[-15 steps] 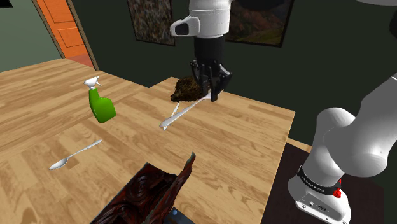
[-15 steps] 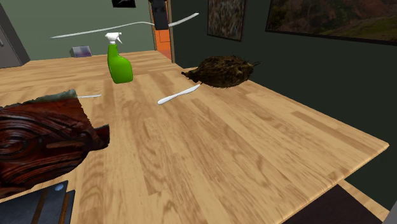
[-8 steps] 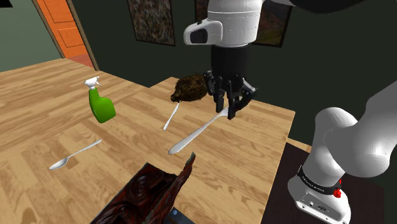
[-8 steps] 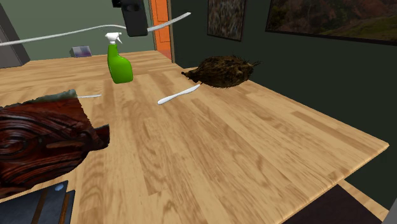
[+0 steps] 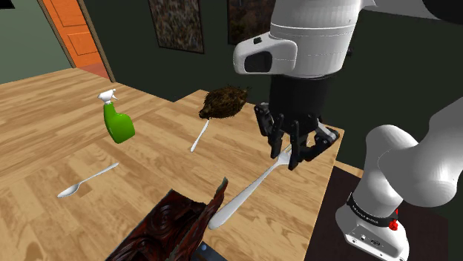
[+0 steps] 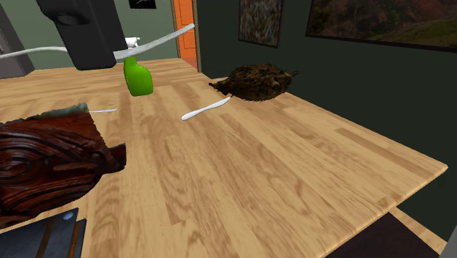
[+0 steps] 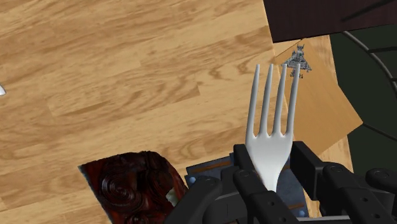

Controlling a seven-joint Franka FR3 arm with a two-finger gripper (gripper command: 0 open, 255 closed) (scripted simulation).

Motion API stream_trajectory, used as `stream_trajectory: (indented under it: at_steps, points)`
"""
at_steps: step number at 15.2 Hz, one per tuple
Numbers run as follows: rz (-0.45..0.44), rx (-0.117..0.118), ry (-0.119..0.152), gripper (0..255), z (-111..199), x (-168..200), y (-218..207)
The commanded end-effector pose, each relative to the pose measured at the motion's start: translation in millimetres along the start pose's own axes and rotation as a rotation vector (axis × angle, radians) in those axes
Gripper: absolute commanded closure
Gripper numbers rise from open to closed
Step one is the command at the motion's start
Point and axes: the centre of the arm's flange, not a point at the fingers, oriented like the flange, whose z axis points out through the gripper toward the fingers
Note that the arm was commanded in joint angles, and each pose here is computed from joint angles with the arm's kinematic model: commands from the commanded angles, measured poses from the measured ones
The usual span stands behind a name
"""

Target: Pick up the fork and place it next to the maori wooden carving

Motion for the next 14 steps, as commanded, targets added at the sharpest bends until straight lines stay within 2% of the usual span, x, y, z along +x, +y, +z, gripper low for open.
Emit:
stream_trajectory:
  at_steps: [1,14]
  points:
    - [0.001,0.0,0.0,255,10.1,1.4,-3.9]
    - [0.001,0.0,0.0,255,78.7,4.4,-5.1]
